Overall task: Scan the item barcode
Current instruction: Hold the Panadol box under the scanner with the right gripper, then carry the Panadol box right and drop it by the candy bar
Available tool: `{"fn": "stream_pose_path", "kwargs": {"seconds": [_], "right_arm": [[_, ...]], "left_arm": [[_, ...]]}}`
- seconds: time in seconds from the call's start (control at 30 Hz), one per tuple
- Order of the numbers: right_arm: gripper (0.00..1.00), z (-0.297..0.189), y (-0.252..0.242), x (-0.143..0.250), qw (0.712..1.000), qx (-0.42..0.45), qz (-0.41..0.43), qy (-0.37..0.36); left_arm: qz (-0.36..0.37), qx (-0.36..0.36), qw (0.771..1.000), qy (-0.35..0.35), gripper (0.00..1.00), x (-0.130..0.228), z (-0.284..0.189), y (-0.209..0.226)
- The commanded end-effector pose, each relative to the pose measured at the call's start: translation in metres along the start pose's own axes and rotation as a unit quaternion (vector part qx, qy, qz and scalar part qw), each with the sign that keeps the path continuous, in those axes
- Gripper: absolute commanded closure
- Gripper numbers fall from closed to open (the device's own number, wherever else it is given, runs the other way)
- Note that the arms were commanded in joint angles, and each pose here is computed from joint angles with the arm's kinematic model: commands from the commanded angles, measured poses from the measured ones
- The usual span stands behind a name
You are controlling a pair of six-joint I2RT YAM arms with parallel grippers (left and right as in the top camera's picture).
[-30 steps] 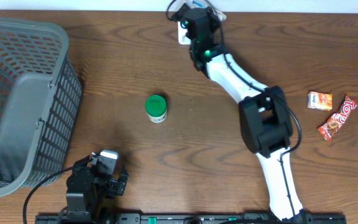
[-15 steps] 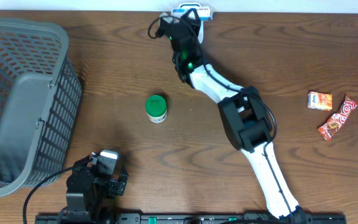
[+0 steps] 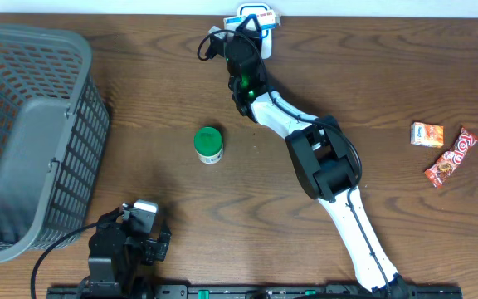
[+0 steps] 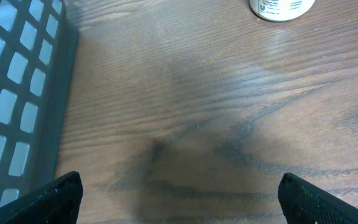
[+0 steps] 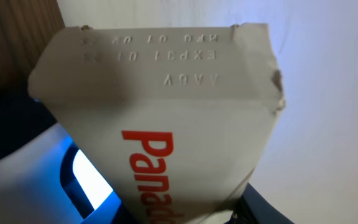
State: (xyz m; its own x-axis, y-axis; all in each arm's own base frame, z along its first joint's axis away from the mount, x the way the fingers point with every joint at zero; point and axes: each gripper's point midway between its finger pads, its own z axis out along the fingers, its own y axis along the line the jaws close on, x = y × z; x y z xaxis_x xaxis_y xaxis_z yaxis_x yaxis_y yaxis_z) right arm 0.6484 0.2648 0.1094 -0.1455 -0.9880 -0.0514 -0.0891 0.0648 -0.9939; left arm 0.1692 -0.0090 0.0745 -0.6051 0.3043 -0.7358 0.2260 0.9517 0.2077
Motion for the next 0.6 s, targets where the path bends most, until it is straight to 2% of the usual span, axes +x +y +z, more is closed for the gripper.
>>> {"fn": "stream_pose_path", "kwargs": {"seconds": [0.0,0.13,0.3,0.4,0.47,0.57], "right_arm": [[0.99,-0.003,0.0,-0.015,1.0,0.001,0.005,-0.027],[0.99,-0.008,-0.001,-0.018,0.999,0.004,0.03,-0.017],[0.99,-0.015,-0.04,0.017,0.996,-0.007,0.055,0.069],[0.99,-0.025,-0.08,0.062,0.987,-0.021,0.059,0.146],[0.99,-0.033,-0.102,0.103,0.978,-0.045,0.041,0.2],[0.99,-0.052,-0.132,0.173,0.954,-0.061,0.073,0.284]], "left_arm": [[-0.001,0.009,1.0,0.027,0.02,0.015,0.003,-0.005],[-0.001,0.009,1.0,0.027,0.02,0.015,0.003,-0.005],[-0.001,0.009,1.0,0.027,0.02,0.015,0.003,-0.005],[-0.001,0.009,1.0,0.027,0.02,0.015,0.003,-0.005],[-0.001,0.009,1.0,0.027,0.02,0.015,0.003,-0.005],[-0.001,0.009,1.0,0.027,0.02,0.015,0.003,-0.005]]}}
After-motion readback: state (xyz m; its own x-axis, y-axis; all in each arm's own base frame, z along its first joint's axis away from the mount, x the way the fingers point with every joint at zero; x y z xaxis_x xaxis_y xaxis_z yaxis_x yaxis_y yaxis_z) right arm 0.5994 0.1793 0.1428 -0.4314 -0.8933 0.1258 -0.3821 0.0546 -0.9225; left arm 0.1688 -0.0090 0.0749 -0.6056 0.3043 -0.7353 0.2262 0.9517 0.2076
